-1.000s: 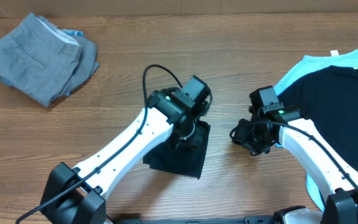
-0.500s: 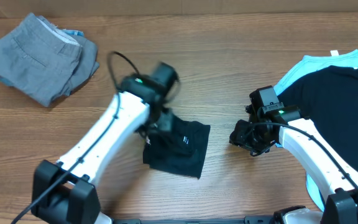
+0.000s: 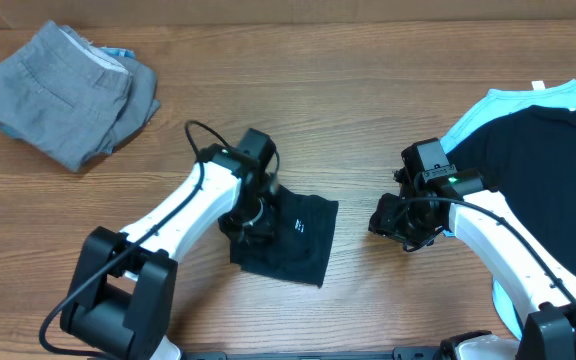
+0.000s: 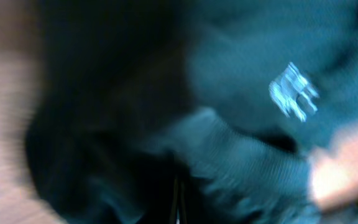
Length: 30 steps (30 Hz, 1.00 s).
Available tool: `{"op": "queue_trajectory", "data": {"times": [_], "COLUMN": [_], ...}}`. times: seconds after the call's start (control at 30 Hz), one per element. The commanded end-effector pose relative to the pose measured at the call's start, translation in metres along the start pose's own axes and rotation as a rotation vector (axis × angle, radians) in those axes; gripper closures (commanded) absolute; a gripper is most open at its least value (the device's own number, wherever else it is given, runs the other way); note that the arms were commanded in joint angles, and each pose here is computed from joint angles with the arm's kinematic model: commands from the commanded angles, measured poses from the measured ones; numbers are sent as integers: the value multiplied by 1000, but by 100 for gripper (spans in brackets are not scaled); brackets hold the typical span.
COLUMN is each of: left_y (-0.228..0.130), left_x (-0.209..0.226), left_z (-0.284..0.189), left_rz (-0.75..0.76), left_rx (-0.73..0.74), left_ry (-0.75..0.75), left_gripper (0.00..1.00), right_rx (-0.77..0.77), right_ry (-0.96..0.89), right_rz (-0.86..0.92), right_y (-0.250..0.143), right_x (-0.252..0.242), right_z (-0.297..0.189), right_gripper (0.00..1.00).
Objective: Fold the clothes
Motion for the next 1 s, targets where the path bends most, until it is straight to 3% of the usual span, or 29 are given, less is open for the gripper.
{"op": "queue_trajectory", "data": {"times": [0.0, 0.13, 0.27, 0.4, 0.6, 0.73, 0.83, 0.97], "left_y": [-19, -30, -28, -21, -6, -2, 2, 5], "left_x": [-41, -43, -28, -6, 24, 29, 32, 35], "left_z": [-9, -18, -35, -65, -91, -90, -88, -82], "left_rz": [101, 121, 86, 27, -34, -10, -10, -16], "left_rx": [55, 49, 6, -71, -177, -179, -184, -170], "left_ry": [-204, -164, -102, -22, 55, 70, 90, 105], "left_gripper": [96, 96, 96, 96, 64, 49, 45, 44], "right_rx": [-42, -62, -61, -92, -152, -146, -150, -145], "right_ry": [37, 59, 231, 353, 298, 295, 273, 276], "right_rz": [-24, -34, -119, -228, -245, -287, -261, -216], "right_y": [5, 9, 13, 14, 12, 8, 9, 13], "right_x": [8, 12, 38, 68, 94, 112, 117, 119], "right_z": [-11, -12, -15, -18, 4, 27, 42, 51], "right_gripper": [55, 55, 54, 46, 41, 41, 41, 54]}}
Point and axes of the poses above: each gripper's point midway between its finger pads, its own z axis out along the fingers, its own x axis along the line the jaws close on, y = z × x, the point moved 5 cm from there along -z, back along the fingers, and after that the axes turned 4 degrees about z, right-handed, at the moved point
